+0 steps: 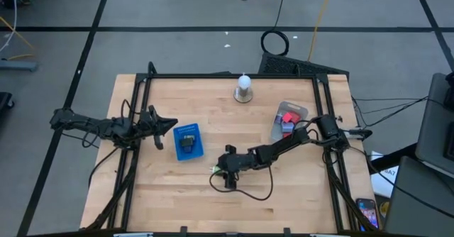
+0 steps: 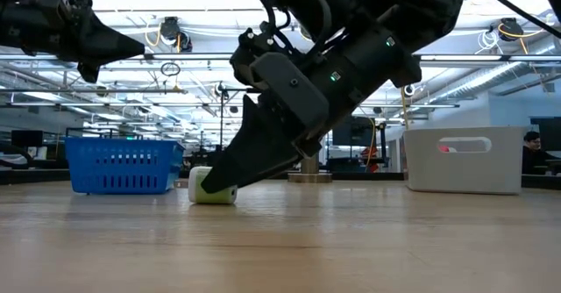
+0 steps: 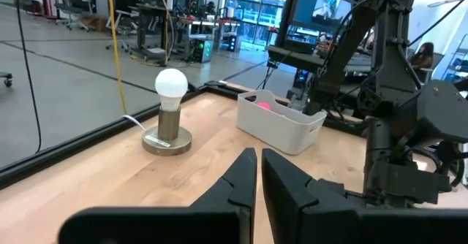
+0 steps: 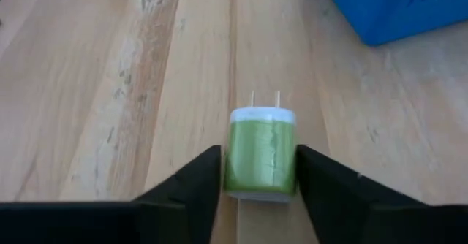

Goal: Pick & Place Office items
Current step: Put the green charger adapter into the gray bin

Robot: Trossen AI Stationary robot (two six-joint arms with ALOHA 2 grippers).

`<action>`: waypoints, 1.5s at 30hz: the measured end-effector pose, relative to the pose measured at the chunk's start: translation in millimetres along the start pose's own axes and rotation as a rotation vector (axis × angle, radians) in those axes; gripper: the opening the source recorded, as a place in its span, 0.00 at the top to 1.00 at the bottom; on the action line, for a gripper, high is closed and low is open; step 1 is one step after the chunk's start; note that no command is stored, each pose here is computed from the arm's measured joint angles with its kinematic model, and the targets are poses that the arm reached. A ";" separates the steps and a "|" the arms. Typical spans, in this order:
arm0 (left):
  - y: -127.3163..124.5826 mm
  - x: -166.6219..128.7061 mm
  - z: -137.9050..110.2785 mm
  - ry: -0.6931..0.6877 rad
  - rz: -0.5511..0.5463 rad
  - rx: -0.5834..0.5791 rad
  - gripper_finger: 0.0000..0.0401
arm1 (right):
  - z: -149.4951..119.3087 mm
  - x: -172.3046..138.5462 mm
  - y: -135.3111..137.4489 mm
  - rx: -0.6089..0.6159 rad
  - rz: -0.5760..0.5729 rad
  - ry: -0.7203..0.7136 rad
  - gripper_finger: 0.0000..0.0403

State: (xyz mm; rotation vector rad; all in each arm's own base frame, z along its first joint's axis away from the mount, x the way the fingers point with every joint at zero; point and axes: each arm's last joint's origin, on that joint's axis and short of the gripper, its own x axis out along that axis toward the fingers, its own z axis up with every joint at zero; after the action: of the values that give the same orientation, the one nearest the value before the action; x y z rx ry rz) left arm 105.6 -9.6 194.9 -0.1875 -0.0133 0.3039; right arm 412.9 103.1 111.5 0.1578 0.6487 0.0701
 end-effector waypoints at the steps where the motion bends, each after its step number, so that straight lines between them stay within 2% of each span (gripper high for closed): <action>1: 0.0 0.0 -0.1 0.000 0.000 -0.001 0.94 | 0.0 0.0 -0.3 -0.001 0.001 0.002 0.59; 4: 0.1 0.0 -0.5 0.005 0.001 0.001 0.94 | 0.2 0.1 -0.4 -0.019 0.009 0.001 0.71; 8: 0.1 0.0 -0.6 0.006 0.001 0.002 0.94 | 0.1 0.0 0.2 -0.056 0.018 0.003 0.70; 11: 0.1 0.0 -0.6 0.005 0.001 0.002 0.94 | 1.1 -1.4 1.8 -0.062 0.067 0.013 0.70; 15: 0.6 0.0 -2.8 0.027 0.006 0.010 0.94 | 15.0 -17.0 6.1 -0.067 0.119 0.006 0.70; 17: 0.9 -0.1 -4.1 0.039 0.009 0.004 0.94 | 27.5 -33.2 10.1 -0.095 0.126 -0.012 0.70; 21: 1.2 -0.1 -5.4 0.051 0.012 0.003 0.94 | 49.6 -79.0 15.4 -0.171 0.154 -0.136 0.70; 26: 1.2 -0.2 -5.4 0.051 0.011 0.003 0.94 | 52.3 -152.1 6.8 -0.173 0.184 -0.375 0.70; 31: 1.2 -0.2 -5.5 0.052 0.012 0.007 0.94 | 15.3 -214.4 -14.9 -0.133 0.068 -0.617 0.70; 34: 1.2 -0.2 -5.4 0.051 0.012 0.007 0.94 | -17.8 -235.8 -28.5 -0.105 0.008 -0.670 0.70; 37: 1.2 -0.2 -5.3 0.050 0.011 0.006 0.94 | -44.5 -251.6 -39.5 -0.058 -0.033 -0.719 0.70; 40: 1.1 -0.1 -5.2 0.049 0.011 0.004 0.94 | -65.9 -261.9 -45.3 -0.051 -0.018 -0.775 0.70; 45: 1.1 -0.1 -5.2 0.049 0.012 0.006 0.94 | -87.9 -272.6 -54.0 -0.035 -0.027 -0.841 0.70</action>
State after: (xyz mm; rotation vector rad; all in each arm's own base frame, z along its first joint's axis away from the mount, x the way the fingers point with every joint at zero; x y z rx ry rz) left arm 105.3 -9.5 189.6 -0.1888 0.0376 0.3107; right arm 143.7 29.7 195.7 0.1296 -0.1895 -0.0148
